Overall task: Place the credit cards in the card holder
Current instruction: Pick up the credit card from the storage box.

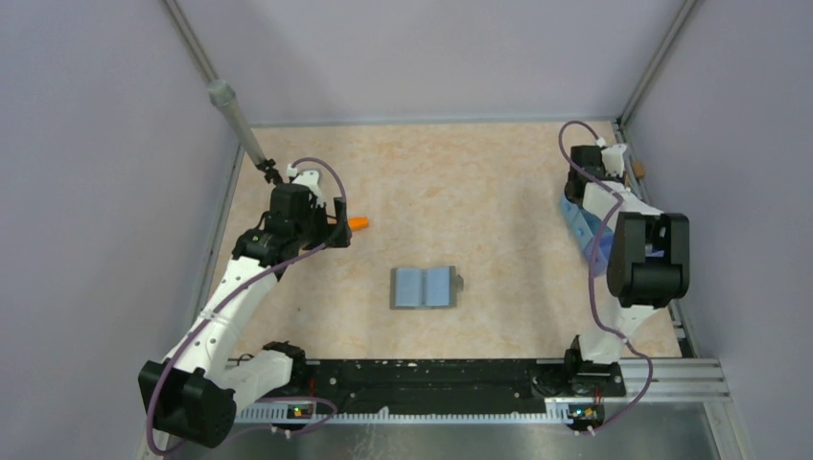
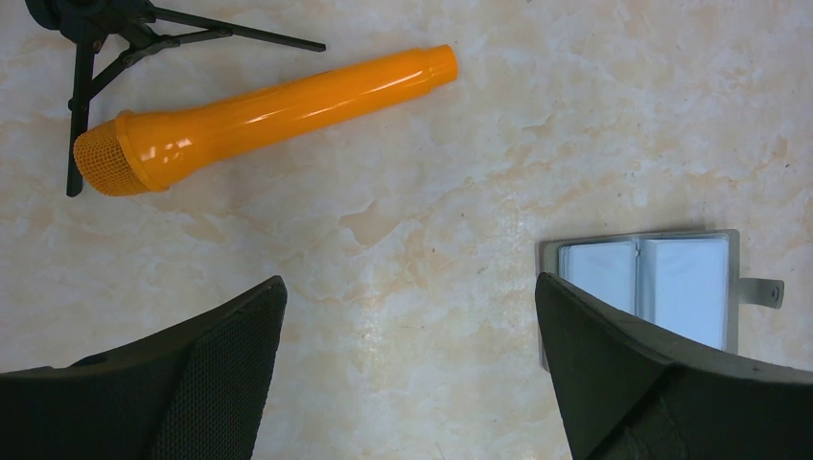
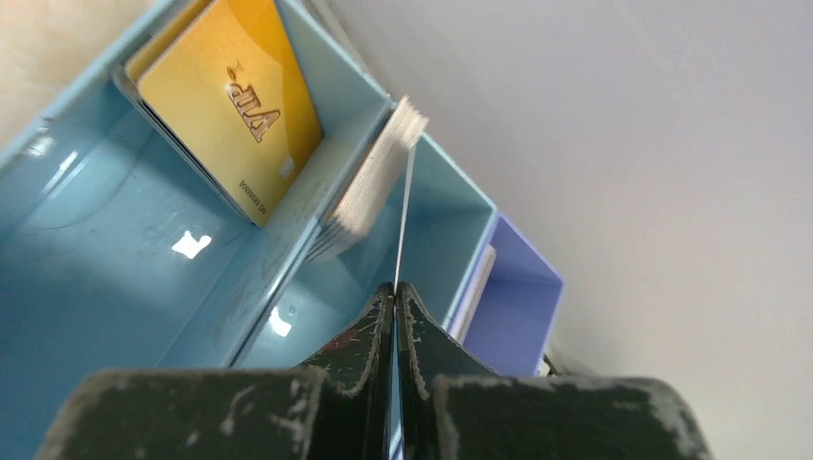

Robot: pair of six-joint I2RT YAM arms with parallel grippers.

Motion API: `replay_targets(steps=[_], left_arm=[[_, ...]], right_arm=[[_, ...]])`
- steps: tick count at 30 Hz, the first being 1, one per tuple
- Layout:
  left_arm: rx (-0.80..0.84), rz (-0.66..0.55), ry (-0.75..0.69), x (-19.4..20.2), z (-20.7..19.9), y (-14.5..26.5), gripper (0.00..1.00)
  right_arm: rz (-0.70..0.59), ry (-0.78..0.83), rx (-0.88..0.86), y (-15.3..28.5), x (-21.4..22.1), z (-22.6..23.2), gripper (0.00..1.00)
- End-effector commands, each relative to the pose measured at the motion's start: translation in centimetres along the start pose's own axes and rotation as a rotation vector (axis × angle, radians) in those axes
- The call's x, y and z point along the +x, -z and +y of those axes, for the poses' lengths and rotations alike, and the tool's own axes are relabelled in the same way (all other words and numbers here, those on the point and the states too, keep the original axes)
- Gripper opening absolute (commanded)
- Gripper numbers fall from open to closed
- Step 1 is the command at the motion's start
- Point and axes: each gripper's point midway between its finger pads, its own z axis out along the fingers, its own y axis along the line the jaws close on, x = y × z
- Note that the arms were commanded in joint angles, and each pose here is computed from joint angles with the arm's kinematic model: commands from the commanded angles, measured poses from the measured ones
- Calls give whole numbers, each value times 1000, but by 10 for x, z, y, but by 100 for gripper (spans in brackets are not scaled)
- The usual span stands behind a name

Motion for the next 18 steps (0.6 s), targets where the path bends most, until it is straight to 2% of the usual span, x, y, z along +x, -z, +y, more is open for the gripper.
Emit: replay_targets(steps=[1,4,11,18], left_arm=[[18,-43,-5,-7,-2,3,99],[19,-45,-5,-8,-2,4,99],[20,-48,-6,-8,-2,4,99],[34,-47,-6,-8,-5,5,99]], right_arm=[[-99,-109,15,38,-37,-30,0],[-97,-134,17,46,-41,-40,0],[-195,-185,-64,93,-69,-45,0],[-303,-210,-245,156,-93,-41,0]])
